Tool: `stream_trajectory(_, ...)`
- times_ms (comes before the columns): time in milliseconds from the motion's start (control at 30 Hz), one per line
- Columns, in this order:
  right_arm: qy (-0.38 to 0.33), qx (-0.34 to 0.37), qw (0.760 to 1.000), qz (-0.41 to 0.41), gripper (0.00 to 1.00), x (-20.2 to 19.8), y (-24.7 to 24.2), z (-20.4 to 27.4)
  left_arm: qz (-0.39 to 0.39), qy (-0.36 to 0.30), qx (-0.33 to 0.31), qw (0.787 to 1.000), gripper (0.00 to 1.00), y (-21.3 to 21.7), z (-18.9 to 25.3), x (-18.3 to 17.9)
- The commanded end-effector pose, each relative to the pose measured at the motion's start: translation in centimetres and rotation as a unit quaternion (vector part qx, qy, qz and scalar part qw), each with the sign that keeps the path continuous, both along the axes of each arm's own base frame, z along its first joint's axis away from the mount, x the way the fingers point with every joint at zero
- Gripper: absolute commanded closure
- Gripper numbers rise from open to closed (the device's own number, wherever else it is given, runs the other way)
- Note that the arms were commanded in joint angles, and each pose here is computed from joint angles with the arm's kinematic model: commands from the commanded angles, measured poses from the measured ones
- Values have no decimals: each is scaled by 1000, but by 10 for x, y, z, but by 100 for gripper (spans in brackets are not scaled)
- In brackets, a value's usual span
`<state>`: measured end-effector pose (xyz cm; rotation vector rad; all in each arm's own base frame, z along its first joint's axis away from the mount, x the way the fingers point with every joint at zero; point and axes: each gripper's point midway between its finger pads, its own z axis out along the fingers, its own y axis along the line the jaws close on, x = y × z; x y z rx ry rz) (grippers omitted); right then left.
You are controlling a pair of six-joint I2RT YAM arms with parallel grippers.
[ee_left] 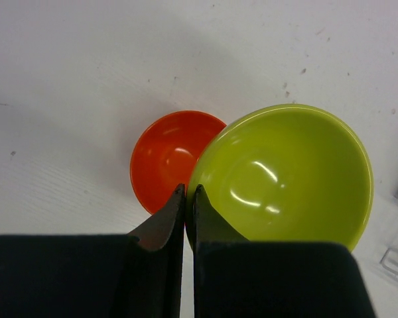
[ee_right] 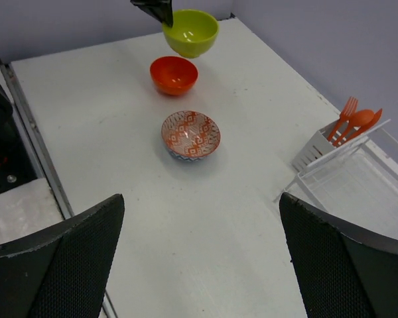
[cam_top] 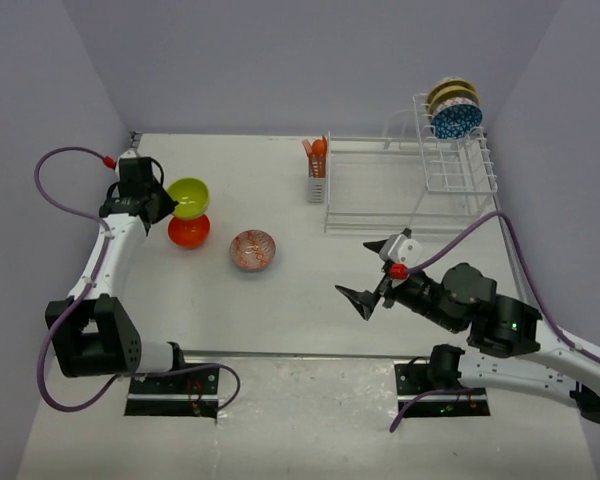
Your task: Unload the bowls from the dish rack
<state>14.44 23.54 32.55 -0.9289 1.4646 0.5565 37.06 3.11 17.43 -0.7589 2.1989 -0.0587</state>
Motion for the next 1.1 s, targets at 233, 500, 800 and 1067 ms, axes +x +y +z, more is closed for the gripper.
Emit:
stream_trajectory(233, 31, 117, 993, -11, 1, -15, -31, 17, 50, -20, -21, 998, 100, 30, -29, 20)
stream_trajectory(500, 29, 97, 995, 21, 1, -21, -20, 10, 65, -13, -17, 998, 100, 32, -47, 6)
stream_trajectory(800, 27, 93, 994, 50, 1, -30, -15, 9, 60, 12, -16, 998, 100, 31, -69, 1)
stream_trajectory(1067, 23, 106, 992, 57, 1, -34, -18, 12, 54, 21, -19, 998, 100, 29, -77, 0)
